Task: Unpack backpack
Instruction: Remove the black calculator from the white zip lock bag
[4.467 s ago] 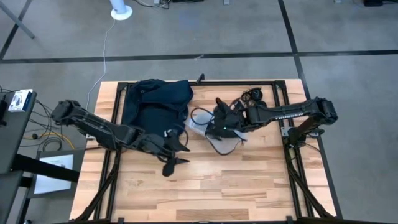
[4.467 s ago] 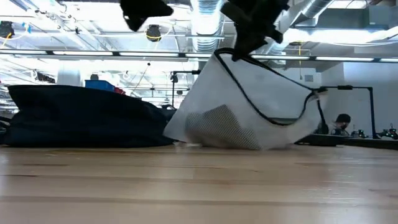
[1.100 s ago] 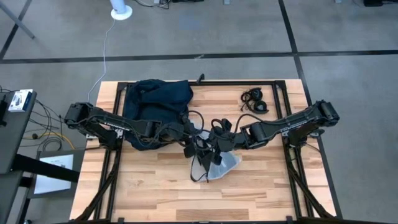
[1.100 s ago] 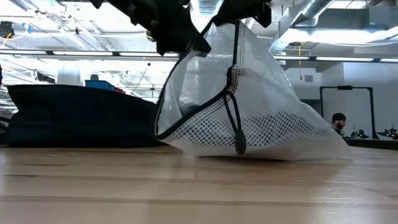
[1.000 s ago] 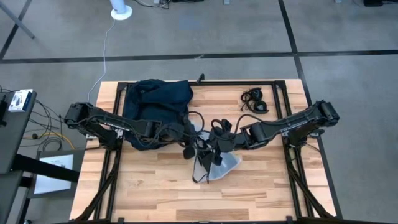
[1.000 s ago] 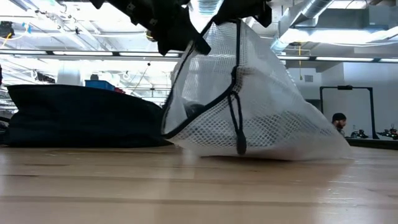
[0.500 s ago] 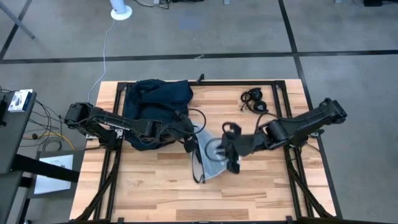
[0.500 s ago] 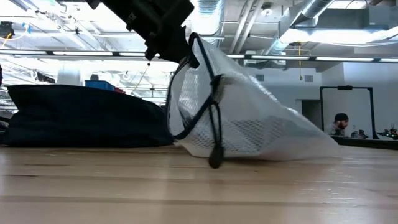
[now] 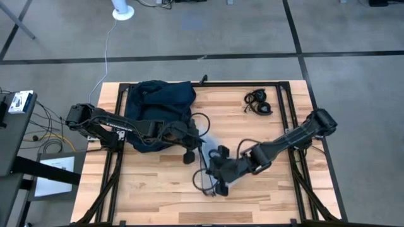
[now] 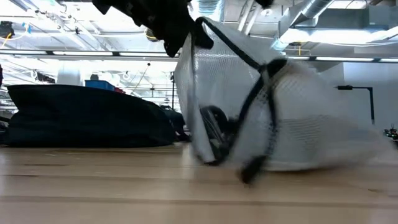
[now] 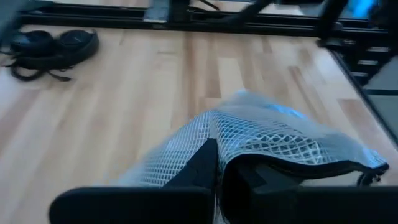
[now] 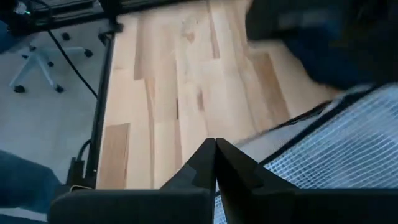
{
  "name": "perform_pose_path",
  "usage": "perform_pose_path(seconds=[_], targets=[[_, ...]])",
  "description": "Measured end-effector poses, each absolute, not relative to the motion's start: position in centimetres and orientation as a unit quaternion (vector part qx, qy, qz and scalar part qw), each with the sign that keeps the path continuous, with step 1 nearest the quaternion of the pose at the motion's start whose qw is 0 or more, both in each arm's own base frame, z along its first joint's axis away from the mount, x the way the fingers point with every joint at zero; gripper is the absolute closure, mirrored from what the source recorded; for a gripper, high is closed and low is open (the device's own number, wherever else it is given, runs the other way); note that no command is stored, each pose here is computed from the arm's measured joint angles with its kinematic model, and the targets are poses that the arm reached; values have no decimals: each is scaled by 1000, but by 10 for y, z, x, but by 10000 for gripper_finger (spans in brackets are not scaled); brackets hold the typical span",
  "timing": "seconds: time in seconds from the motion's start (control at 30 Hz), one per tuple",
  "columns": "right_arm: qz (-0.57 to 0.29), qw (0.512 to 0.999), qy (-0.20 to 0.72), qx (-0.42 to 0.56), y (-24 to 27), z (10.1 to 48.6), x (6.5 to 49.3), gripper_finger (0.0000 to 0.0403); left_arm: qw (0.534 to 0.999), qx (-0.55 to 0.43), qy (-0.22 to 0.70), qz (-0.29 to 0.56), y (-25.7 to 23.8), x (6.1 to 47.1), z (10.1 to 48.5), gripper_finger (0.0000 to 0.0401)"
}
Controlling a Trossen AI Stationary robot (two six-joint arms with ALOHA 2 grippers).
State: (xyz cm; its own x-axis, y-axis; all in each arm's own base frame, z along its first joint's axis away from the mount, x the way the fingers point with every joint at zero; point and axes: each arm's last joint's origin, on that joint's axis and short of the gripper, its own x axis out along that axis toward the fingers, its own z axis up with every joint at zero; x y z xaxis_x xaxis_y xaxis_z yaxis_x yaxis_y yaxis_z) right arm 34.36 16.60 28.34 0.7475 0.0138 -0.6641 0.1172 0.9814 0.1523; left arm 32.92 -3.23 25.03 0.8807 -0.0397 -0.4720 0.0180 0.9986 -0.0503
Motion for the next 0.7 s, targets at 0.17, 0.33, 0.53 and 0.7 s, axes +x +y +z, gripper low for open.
perform_pose_path(seconds=[0.17,0.33,0.53,0.7], targets=[[-65,913,380,132,187,250,350,403,971,-32,238,-3,-30,330,251,401],[-89,893,411,159,204,215,354,403,971,-36,236,25,-21,331,251,401],[-118,867,450,178,215,186,352,403,970,-38,237,35,-14,331,251,401],[-182,830,505,153,211,166,336,403,966,-34,255,40,-14,329,248,401]])
